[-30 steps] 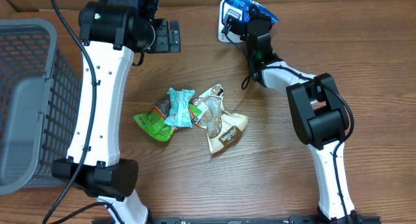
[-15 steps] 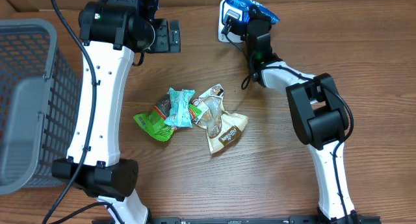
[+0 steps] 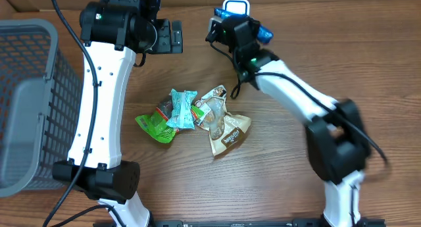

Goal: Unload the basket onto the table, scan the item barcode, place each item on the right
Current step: 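Carry the blue bar to the table's right side and release it, then move the right gripper back toward the center pile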

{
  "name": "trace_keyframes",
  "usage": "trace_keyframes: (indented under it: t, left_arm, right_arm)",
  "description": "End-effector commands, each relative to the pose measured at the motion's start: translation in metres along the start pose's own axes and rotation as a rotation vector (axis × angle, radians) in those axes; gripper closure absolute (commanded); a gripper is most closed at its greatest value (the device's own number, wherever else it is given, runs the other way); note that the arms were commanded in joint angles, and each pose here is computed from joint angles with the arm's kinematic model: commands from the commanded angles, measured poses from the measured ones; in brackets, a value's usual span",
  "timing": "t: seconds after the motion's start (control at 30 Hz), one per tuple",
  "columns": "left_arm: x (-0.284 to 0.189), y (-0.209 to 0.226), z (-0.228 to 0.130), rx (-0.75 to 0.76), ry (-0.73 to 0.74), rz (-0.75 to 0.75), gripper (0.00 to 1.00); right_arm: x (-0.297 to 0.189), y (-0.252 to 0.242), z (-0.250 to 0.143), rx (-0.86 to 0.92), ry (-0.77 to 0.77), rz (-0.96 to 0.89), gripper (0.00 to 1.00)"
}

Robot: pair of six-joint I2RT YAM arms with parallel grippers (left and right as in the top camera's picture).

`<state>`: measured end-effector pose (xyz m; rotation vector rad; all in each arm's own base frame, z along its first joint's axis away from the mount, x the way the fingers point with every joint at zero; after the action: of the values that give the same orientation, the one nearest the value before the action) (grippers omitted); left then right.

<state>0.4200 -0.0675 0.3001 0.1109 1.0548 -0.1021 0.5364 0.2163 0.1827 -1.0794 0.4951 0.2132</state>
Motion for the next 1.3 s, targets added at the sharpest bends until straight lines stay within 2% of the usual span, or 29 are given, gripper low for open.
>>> trace_keyframes:
  t: [0.0, 0.13, 0.27, 0.5, 0.7, 0.8, 0.87, 0.93, 0.97, 1.07, 1.27]
  left_arm:
    - [0.005, 0.003, 0.001, -0.003, 0.008, 0.014, 0.0]
    - [0.005, 0.003, 0.001, -0.003, 0.008, 0.014, 0.0]
    - [0.005, 0.003, 0.001, -0.003, 0.008, 0.014, 0.0]
    - [0.005, 0.003, 0.001, -0.003, 0.008, 0.014, 0.0]
    - [0.005, 0.003, 0.001, -0.003, 0.008, 0.014, 0.0]
    - [0.005, 0.003, 0.001, -0.003, 0.008, 0.014, 0.0]
    - [0.005, 0.003, 0.001, -0.003, 0.008, 0.014, 0.0]
    - [0.005, 0.003, 0.001, -0.003, 0.008, 0.014, 0.0]
    - [0.005, 0.003, 0.001, -0.003, 0.008, 0.014, 0.0]
    - [0.005, 0.003, 0.001, -0.003, 0.008, 0.014, 0.0]
    - [0.005, 0.003, 0.001, -0.003, 0.008, 0.014, 0.0]
  right_arm:
    - [-0.08, -0.068, 0.018, 0.517, -0.133, 0.067, 0.96]
    - [-0.126, -0.09, -0.024, 0.992, -0.031, 0.192, 0.96]
    - [-0.148, -0.097, -0.105, 1.237, 0.237, 0.182, 0.96]
    - [-0.13, -0.078, -0.232, 1.407, 0.607, 0.24, 0.96]
    - [-0.105, -0.039, -0.318, 1.551, 0.8, 0.312, 0.96]
    - [-0.094, -0.022, -0.339, 1.64, 0.827, 0.375, 0.96]
    - [-0.088, -0.015, -0.349, 1.68, 0.843, 0.404, 0.88]
    - [-0.084, -0.011, -0.355, 1.692, 0.855, 0.407, 0.73]
    - [-0.082, -0.011, -0.356, 1.694, 0.855, 0.406, 0.58]
    - [-0.08, -0.014, -0.351, 1.706, 0.822, 0.424, 0.41]
    - [-0.081, -0.043, -0.303, 1.771, 0.636, 0.61, 0.38]
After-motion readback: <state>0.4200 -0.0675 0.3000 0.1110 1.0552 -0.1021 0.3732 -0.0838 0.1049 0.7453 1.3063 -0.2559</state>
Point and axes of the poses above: each gripper's point midway between its finger pads, its own x axis out along the fingers, its own y axis along the line the jaws close on, z = x × y, the point moved 1 cm from there along -x, back along the fingers, and after that the axes turned 11 degrees about x, right-handed, at the moved point
